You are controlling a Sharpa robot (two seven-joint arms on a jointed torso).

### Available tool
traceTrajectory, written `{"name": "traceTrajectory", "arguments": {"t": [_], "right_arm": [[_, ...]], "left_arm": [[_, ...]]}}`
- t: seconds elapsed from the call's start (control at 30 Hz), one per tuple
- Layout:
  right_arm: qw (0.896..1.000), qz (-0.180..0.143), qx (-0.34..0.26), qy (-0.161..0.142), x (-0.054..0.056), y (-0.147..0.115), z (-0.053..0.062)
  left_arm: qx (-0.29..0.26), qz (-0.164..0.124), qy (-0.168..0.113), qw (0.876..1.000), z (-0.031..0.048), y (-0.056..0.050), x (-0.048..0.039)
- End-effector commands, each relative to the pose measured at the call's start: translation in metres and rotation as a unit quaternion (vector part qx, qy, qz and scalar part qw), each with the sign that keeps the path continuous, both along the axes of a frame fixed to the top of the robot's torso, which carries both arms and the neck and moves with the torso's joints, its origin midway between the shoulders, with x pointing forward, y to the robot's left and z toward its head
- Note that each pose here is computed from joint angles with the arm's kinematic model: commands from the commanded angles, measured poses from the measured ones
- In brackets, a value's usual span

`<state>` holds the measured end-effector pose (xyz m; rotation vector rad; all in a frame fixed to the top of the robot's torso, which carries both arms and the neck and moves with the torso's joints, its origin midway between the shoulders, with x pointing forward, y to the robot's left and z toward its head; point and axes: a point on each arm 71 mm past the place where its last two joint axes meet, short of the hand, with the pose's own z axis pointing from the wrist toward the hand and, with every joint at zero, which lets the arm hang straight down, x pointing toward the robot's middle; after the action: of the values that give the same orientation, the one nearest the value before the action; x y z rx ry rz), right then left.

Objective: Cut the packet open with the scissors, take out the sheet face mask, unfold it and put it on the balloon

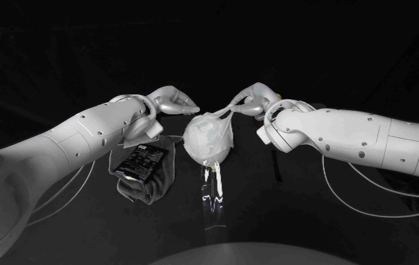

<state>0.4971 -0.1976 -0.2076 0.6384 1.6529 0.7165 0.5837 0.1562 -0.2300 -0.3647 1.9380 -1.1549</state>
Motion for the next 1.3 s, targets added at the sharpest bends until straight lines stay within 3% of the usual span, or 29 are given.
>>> {"name": "traceTrajectory", "arguments": {"t": [0.03,0.37,0.93,1.3], "right_arm": [[1.0,0.006,-0.001,0.001,-0.001,0.001,0.0],[1.0,0.008,0.0,0.002,-0.002,0.003,0.0],[1.0,0.006,0.0,0.001,-0.002,0.002,-0.001],[1.0,0.005,0.0,0.001,-0.002,0.002,-0.001]], "left_arm": [[0.016,-0.009,-0.028,0.999,0.0028,-0.005,-0.0013],[0.022,-0.011,-0.059,0.998,0.0058,-0.017,-0.0033],[0.047,-0.039,-0.066,0.996,0.0047,-0.025,-0.0083],[0.071,-0.037,-0.082,0.993,0.0043,-0.026,-0.0081]]}}
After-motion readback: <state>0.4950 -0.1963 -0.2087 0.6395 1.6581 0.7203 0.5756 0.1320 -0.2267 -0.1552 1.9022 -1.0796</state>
